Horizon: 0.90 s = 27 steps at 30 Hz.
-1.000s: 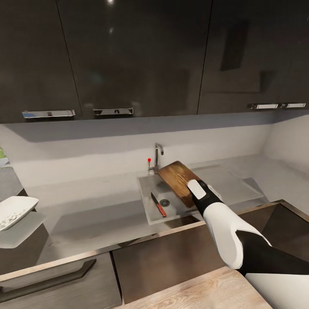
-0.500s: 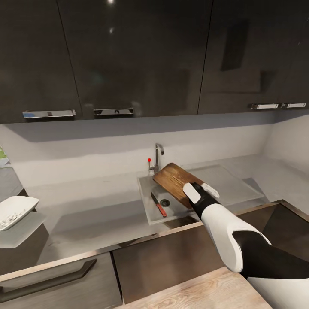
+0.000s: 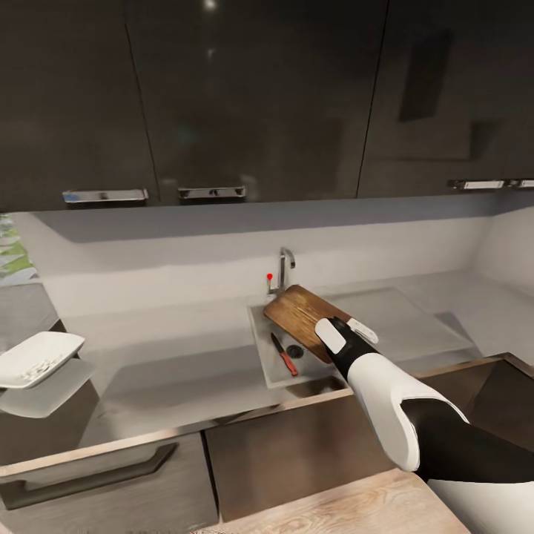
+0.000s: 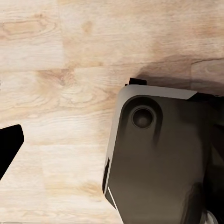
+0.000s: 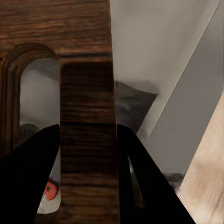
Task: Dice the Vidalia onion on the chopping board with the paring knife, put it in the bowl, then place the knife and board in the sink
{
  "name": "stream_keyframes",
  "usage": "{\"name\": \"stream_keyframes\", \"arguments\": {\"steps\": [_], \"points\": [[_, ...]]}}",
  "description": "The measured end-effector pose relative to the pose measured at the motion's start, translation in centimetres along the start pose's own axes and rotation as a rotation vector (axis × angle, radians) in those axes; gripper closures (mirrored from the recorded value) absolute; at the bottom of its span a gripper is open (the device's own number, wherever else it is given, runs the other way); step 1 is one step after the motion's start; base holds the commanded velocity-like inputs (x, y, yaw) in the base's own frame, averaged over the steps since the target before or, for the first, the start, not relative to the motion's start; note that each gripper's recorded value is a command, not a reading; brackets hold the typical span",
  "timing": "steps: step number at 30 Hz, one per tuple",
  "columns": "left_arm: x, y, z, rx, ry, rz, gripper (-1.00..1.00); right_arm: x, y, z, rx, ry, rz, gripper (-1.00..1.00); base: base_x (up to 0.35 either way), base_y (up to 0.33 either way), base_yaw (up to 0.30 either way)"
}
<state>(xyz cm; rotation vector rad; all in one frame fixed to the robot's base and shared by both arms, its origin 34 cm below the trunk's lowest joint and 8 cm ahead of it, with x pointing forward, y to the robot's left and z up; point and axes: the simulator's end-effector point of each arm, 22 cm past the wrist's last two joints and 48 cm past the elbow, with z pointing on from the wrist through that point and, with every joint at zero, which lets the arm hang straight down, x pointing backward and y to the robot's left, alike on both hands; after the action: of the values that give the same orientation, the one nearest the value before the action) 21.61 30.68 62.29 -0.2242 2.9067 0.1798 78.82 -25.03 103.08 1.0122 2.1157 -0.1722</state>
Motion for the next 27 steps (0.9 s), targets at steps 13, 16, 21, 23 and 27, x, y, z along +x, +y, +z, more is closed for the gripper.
{"name": "stream_keyframes", "arguments": {"steps": [13, 16, 21, 23, 27], "points": [[0.0, 0.0, 0.0, 0.000, 0.000, 0.000, -1.00, 0.1, 0.0, 0.0, -0.001, 0.006, 0.008, 1.00, 0.000, 0.000, 0.179], [0.0, 0.0, 0.0, -0.001, 0.000, -0.001, -1.00, 0.5, -0.2, 0.1, 0.006, 0.022, 0.022, 1.00, 0.000, -0.006, 0.004], [0.0, 0.0, 0.0, -0.001, 0.000, 0.000, -1.00, 2.9, -1.4, 0.4, 0.045, 0.117, 0.099, 1.00, 0.000, -0.124, 0.000], [0.0, 0.0, 0.0, -0.001, 0.000, -0.001, -1.00, 3.4, -1.9, 0.6, 0.061, 0.126, 0.109, 1.00, 0.000, -0.201, 0.000], [0.0, 0.0, 0.0, -0.001, 0.000, -0.001, -1.00, 4.1, -3.3, 0.8, 0.116, 0.121, 0.147, 1.00, 0.000, -0.061, 0.000]]}}
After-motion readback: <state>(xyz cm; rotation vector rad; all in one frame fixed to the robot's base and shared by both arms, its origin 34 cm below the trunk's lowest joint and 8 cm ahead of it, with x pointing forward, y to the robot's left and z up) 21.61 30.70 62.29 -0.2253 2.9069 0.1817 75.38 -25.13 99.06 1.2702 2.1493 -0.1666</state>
